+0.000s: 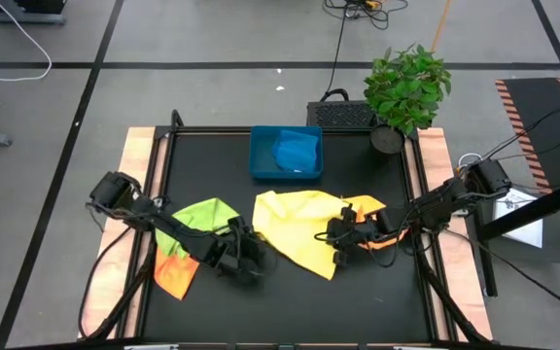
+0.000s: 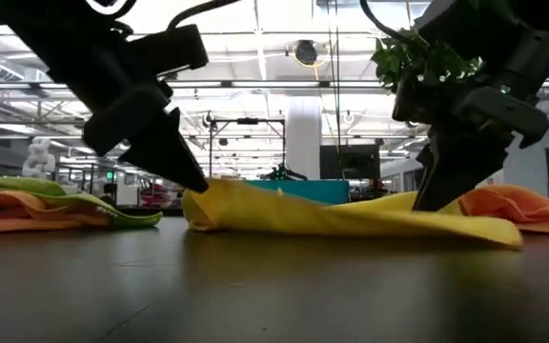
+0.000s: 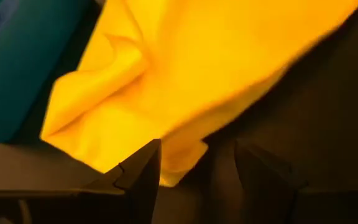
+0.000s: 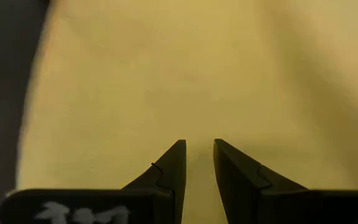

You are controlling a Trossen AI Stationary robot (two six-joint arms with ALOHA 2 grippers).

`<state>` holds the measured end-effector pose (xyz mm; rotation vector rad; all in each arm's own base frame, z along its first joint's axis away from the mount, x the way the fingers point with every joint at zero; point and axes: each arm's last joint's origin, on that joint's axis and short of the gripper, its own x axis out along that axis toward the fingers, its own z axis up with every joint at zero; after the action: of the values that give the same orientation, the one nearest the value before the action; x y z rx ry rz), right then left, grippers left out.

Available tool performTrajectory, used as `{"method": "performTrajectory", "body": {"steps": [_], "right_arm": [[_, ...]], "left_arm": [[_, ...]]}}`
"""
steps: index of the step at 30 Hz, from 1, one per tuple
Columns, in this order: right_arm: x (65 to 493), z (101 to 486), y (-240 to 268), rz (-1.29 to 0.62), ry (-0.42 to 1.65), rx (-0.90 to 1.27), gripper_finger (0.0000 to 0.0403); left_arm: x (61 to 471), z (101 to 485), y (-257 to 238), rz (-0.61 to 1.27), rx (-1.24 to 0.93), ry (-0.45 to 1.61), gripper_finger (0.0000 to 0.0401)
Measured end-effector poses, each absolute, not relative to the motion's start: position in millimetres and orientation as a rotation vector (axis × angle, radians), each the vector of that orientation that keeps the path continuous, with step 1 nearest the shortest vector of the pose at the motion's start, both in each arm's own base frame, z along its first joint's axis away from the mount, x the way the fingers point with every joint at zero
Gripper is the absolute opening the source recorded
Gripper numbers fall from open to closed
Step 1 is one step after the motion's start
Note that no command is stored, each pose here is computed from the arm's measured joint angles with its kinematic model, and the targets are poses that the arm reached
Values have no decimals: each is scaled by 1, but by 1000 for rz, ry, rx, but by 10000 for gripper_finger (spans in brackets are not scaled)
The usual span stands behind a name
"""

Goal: Fold microfiber towels
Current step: Fold the yellow microfiber cloth

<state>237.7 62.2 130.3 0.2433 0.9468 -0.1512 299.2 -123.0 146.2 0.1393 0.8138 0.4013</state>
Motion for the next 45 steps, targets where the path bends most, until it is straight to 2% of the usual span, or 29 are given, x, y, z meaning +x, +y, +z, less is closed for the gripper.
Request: {"method": "performTrajectory", "body": {"steps": [11,17,23,32,37,45], "right_arm": [[230,125,59,-217,1034,275,75],[217,121,54,-335,1155,301,75],[219,121,53,-321,1137,306,75],[221,121,51,-307,1124,316,75],[222,122,51,-290,1120,294,75],[223,122,51,-286,1116,289,75]], "left_arm": [[303,147,-107,441,176,848,207],[281,161,-122,381,201,901,207],[267,164,-134,348,172,938,207],[288,128,-109,427,-11,1065,207],[301,126,-98,416,-26,1023,207],[316,134,-99,291,2,913,207]]}}
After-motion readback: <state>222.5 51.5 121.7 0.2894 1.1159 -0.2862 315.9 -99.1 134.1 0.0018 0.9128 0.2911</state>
